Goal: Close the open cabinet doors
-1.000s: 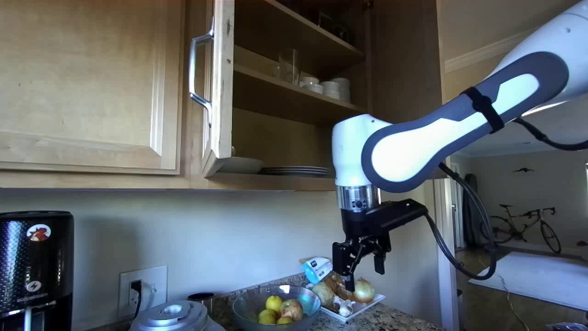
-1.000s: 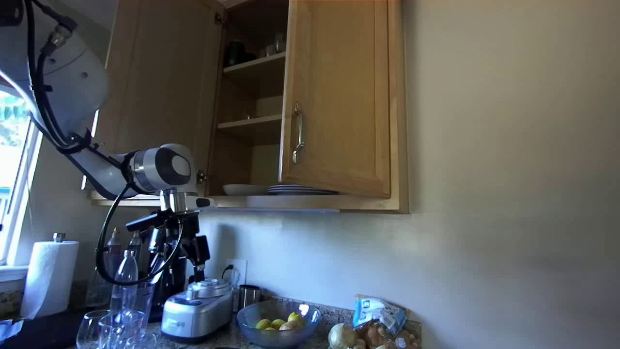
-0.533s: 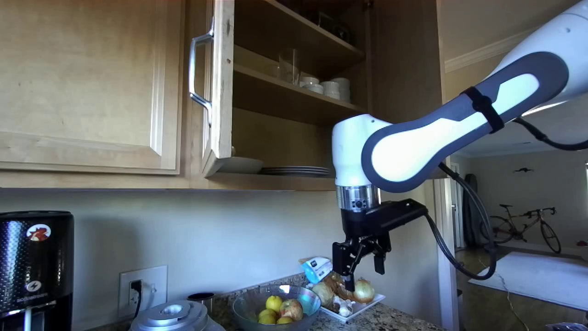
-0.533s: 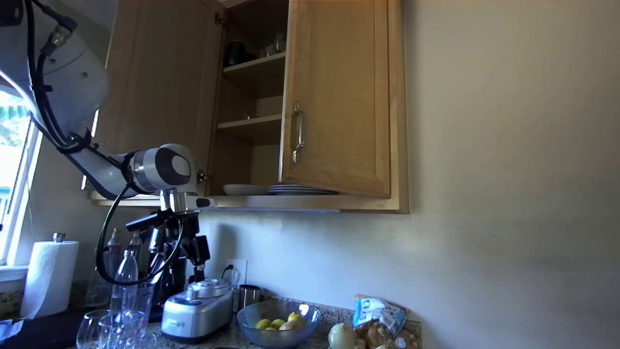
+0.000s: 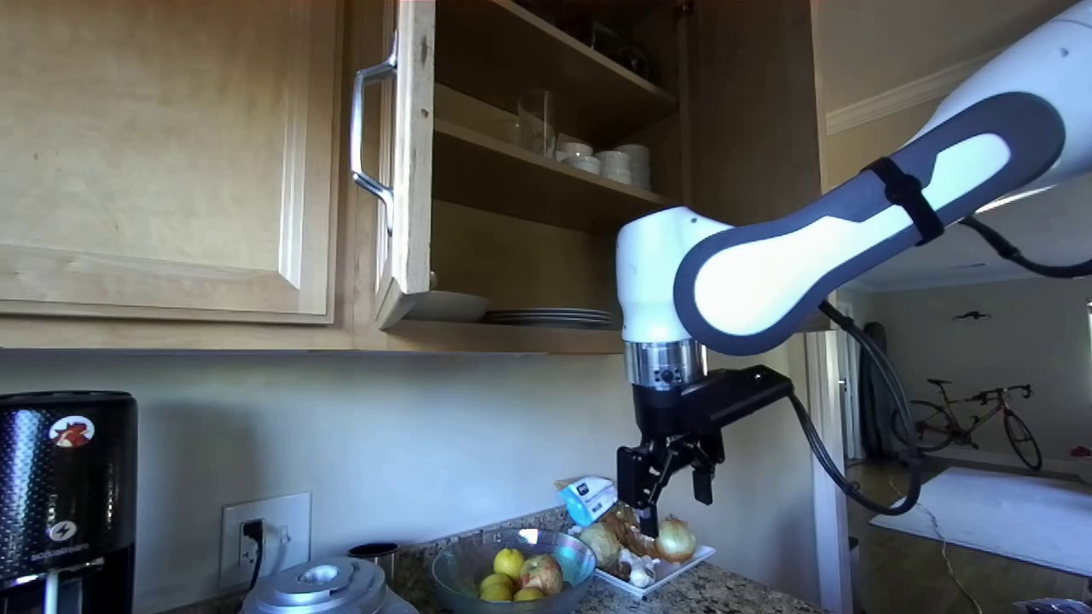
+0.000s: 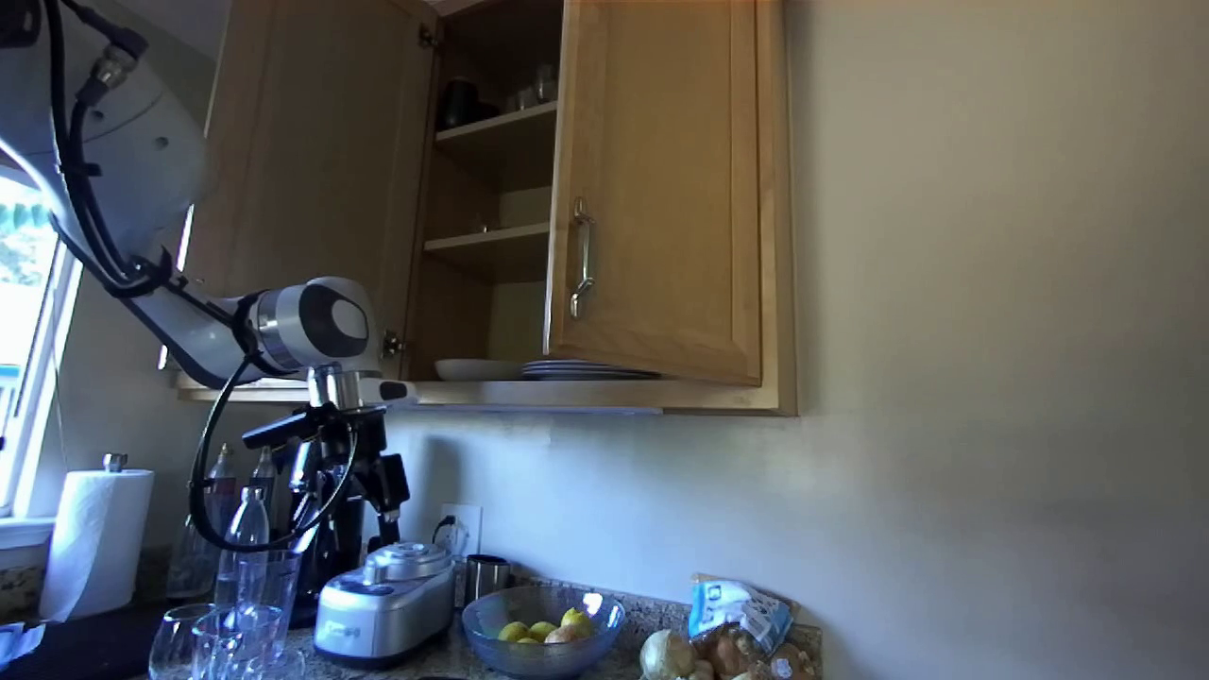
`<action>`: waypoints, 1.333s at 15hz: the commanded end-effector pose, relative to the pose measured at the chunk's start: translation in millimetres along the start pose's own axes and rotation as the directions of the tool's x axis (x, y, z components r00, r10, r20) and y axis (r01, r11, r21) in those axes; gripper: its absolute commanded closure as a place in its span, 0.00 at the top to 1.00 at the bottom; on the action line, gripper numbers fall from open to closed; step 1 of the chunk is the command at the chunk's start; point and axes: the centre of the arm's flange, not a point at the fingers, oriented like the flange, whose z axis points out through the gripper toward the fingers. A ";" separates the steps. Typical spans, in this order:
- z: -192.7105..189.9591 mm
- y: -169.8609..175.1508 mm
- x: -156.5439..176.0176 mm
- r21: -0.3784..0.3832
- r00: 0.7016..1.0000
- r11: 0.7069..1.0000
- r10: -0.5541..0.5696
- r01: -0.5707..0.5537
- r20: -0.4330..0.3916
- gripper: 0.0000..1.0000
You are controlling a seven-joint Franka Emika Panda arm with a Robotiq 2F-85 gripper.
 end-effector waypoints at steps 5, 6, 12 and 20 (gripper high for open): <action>-70.0 23.9 -19.8 -0.083 0.981 0.996 -0.053 0.038 -0.188 1.00; -81.0 26.7 -23.0 -0.085 0.976 0.995 -0.060 0.043 -0.211 1.00; -130.4 59.1 -28.7 -0.080 0.946 0.988 -0.152 0.135 -0.288 1.00; -160.4 125.6 -33.9 -0.066 0.924 0.982 -0.190 0.178 -0.332 1.00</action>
